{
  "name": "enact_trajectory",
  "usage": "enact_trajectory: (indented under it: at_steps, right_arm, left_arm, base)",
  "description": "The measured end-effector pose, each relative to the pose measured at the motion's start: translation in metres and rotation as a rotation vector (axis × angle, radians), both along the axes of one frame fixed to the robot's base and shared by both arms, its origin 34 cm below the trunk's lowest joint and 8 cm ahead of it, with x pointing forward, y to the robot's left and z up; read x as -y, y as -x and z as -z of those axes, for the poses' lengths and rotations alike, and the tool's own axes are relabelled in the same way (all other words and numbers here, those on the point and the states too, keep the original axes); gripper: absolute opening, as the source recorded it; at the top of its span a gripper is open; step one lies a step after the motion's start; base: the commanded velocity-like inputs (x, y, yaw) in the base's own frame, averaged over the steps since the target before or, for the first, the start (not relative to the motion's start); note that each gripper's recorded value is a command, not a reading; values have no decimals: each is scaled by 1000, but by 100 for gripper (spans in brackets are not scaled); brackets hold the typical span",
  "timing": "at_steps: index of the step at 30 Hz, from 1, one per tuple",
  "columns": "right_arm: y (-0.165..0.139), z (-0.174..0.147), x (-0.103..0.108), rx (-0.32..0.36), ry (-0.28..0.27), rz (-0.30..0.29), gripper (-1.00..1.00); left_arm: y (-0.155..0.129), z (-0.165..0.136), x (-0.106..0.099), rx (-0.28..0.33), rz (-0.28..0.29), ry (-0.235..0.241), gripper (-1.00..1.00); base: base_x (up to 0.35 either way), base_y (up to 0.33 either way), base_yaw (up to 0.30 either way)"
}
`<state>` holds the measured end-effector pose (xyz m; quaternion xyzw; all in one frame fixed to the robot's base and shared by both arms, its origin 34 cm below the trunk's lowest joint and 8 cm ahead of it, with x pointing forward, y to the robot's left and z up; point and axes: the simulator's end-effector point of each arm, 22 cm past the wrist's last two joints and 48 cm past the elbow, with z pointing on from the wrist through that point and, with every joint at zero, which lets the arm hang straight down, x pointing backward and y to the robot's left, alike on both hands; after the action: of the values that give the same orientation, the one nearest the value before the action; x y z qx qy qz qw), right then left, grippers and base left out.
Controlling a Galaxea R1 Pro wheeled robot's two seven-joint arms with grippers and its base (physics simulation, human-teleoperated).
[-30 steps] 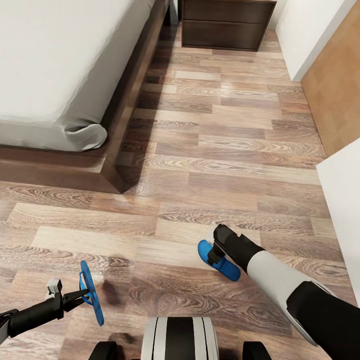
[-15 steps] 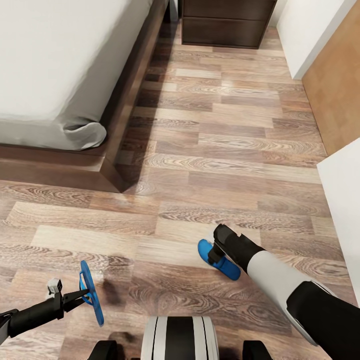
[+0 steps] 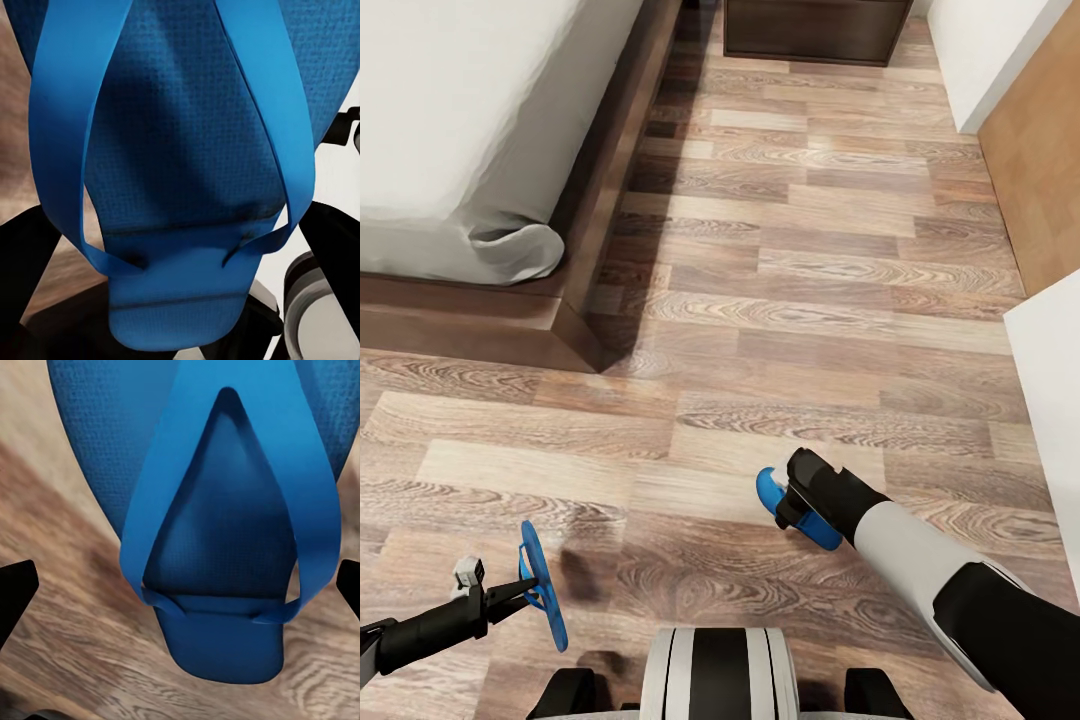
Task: In the bedroom, move the book from the bed onto either nightstand, and place the two sandals side by side next to the bed.
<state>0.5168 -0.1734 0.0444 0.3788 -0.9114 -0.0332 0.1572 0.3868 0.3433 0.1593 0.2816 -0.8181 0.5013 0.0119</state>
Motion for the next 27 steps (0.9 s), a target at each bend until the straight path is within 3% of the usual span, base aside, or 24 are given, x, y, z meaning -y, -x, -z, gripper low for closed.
enact_trajectory:
  at_steps: [27]
  right_arm:
    - [1,2,1,-3,2,2,100]
  left_arm:
    - [2,1,0,-5,1,0,-100]
  base:
    - [0,0,0]
